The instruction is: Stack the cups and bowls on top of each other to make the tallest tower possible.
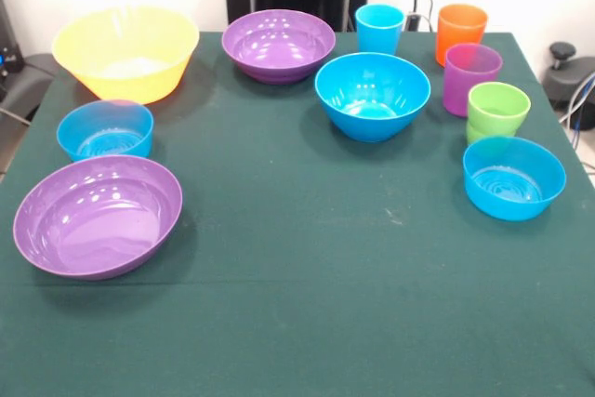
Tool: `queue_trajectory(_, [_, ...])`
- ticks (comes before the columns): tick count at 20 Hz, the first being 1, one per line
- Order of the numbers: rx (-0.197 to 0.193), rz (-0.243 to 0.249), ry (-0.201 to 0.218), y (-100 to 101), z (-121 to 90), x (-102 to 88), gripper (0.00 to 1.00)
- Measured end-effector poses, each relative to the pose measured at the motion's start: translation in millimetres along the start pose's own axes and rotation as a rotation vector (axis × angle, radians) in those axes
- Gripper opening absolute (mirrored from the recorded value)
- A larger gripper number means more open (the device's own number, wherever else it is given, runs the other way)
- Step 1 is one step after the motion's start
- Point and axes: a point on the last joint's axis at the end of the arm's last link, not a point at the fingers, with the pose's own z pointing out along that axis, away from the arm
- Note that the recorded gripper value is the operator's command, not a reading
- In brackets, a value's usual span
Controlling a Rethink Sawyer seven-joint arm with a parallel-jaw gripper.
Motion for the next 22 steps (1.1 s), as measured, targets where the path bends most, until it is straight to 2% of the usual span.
queue_trajectory(4, [-0.029,-0.068,0.005,50,-1,6.8,1.0])
queue_trajectory(9, [-0.055,-0.092,-0.001,101,-3,12.6,1.0])
queue_trajectory(11, [-0.066,-0.083,-0.01,122,-4,14.6,1.0])
queue_trajectory(15, [-0.077,-0.031,-0.029,170,-6,22.4,1.0])
queue_trajectory(18, [-0.078,0.004,-0.038,192,-6,27.9,1.0])
queue_trajectory(22, [-0.073,0.05,-0.055,211,-5,33.9,1.0])
